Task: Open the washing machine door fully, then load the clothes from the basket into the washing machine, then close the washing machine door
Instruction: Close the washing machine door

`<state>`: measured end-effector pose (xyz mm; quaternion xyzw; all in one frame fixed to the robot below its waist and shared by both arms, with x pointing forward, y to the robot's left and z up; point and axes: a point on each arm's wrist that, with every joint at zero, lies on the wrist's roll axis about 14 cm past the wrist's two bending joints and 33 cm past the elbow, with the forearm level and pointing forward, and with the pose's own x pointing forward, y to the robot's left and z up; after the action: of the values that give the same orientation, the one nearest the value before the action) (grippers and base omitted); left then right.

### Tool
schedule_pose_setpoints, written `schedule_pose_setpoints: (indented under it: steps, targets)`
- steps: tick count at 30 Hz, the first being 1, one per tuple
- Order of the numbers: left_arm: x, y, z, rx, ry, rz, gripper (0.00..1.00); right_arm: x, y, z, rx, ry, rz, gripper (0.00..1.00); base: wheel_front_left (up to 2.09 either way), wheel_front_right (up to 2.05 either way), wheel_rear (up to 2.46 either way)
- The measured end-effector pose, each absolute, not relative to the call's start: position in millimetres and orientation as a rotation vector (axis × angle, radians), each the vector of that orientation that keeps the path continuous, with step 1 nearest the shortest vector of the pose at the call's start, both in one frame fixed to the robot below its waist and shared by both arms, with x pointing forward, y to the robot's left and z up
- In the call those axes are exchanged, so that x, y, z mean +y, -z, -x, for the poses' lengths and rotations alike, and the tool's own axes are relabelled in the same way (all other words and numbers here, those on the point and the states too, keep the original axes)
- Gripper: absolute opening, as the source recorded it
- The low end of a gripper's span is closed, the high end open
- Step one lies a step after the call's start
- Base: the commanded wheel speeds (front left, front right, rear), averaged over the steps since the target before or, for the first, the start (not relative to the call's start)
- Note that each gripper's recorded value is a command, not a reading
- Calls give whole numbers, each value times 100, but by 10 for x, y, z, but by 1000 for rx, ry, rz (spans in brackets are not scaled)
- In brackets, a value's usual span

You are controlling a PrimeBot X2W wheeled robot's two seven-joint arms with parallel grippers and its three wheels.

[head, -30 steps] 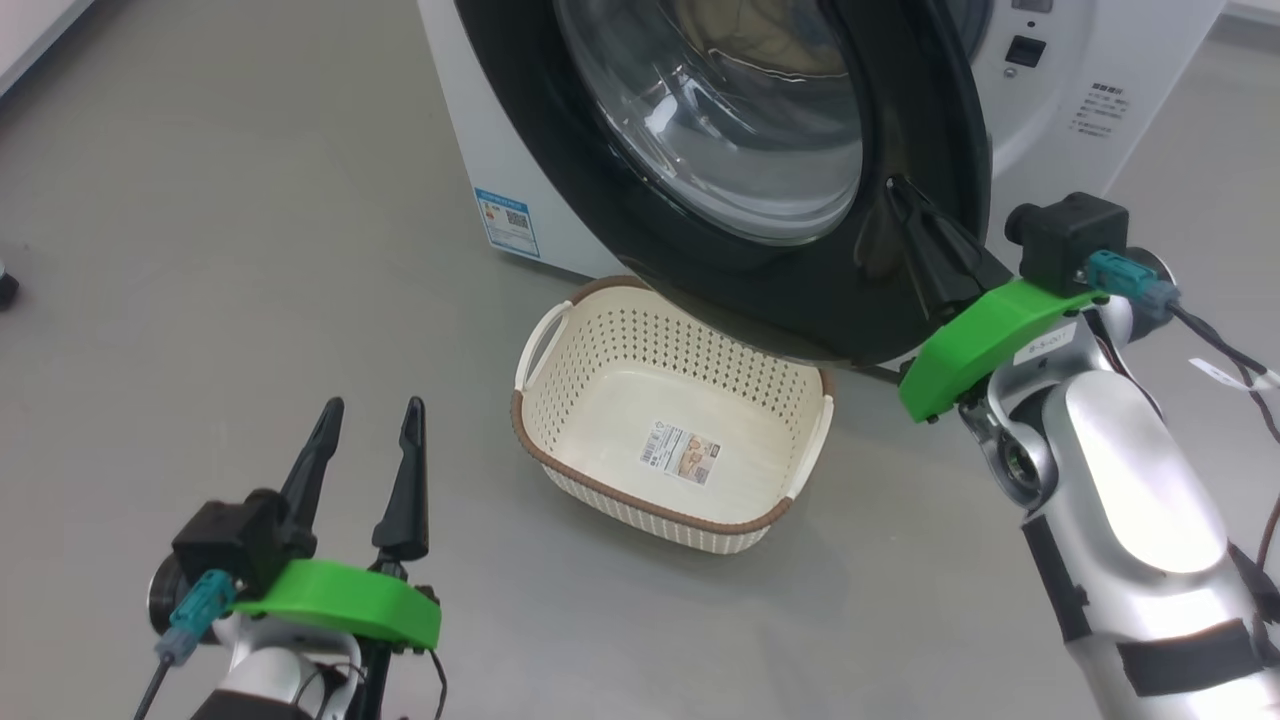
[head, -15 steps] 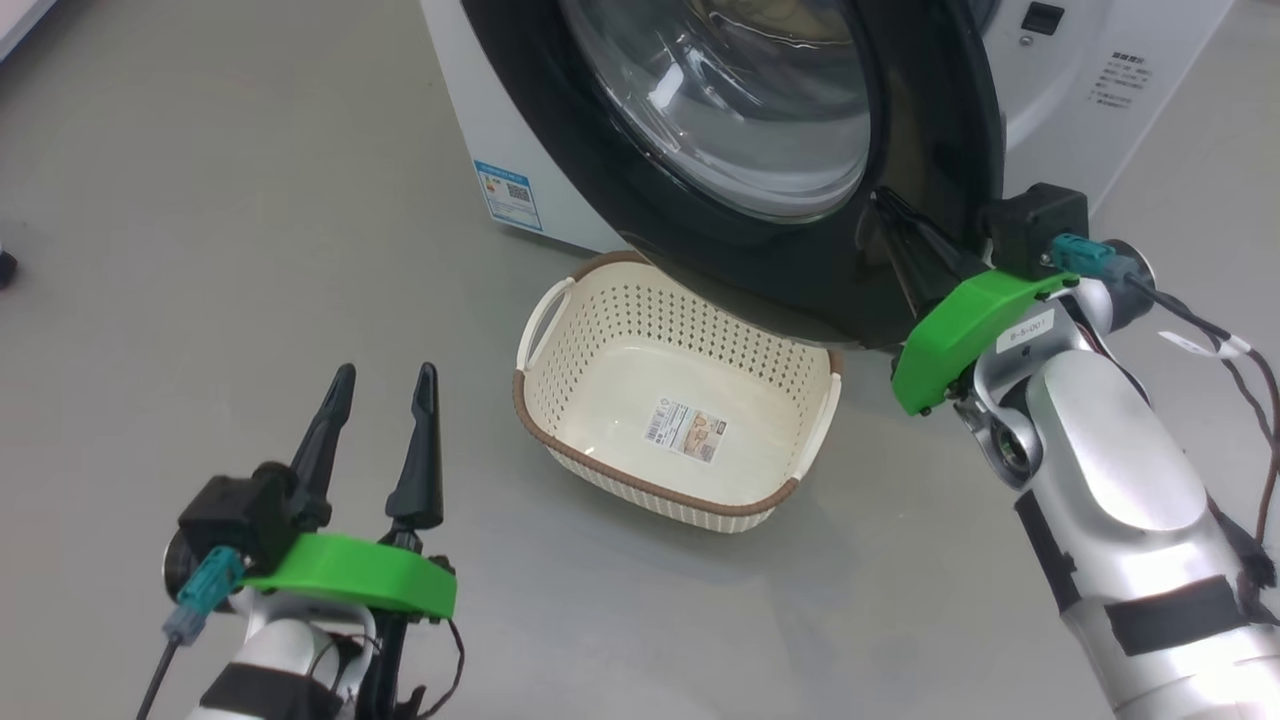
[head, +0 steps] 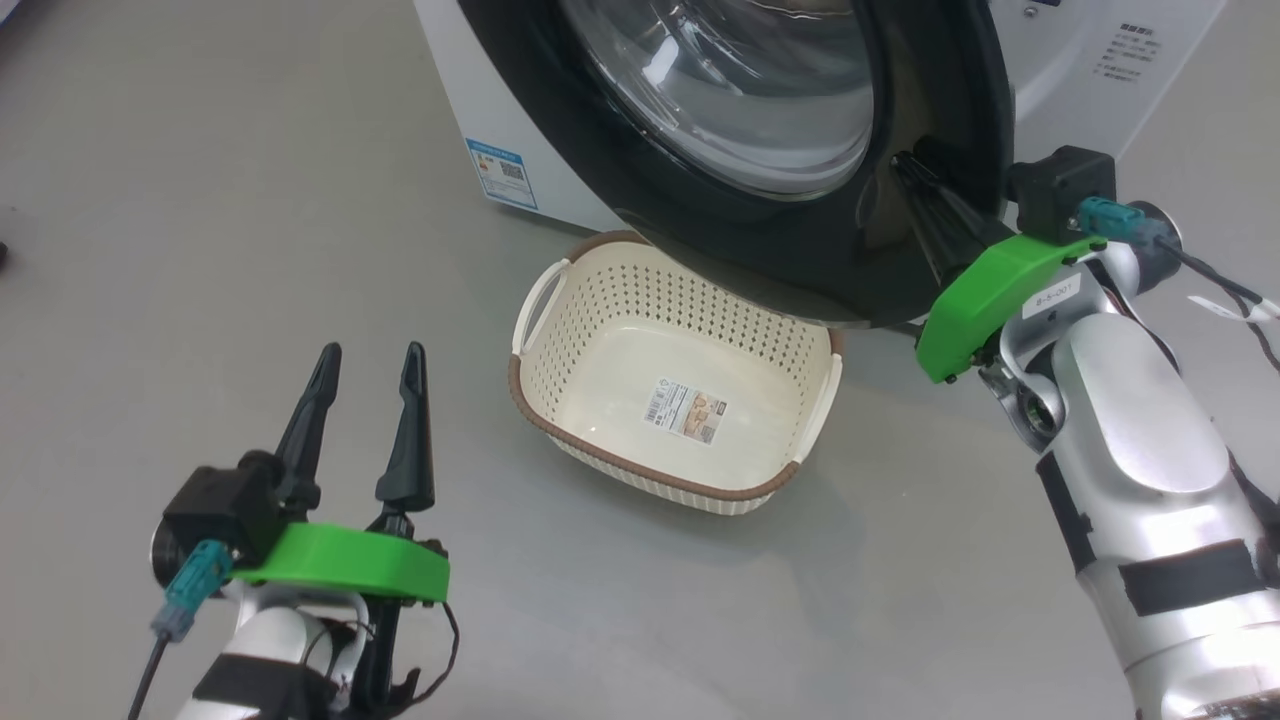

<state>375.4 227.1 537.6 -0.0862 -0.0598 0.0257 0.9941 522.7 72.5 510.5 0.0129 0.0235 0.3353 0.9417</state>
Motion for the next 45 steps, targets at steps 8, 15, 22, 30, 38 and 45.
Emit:
schedule_pose_setpoints:
  steps: [8,15,22,30,38,45]
  targets:
    - [2237,-5397,-3858,-132,-36,173,100,584,-5071,-5441,47,-638,-13,0,0,0,0]
    - [2211,-5386,-3936,-135,-25,176,100,360,-5078,-5758,38,-566,5,0,0,0,0]
    - [2199,-5362,-3995,-133,-24,182,100,299,-5081,-6040,44,-530,11,0,0,0,0]
    - [2267,-5358,-3999,-135,-51,175,100,269,-5153,-6369,30,-492,25,0,0,0,0]
    - [2281,-5392,-3971,-145,-56,170,100,241,-5198,-6467,24,-465,14,0,0,0,0]
    - [2306,-5404,-3972,-150,-65,165,100,321,-5177,-6427,25,-484,16,0,0,0,0]
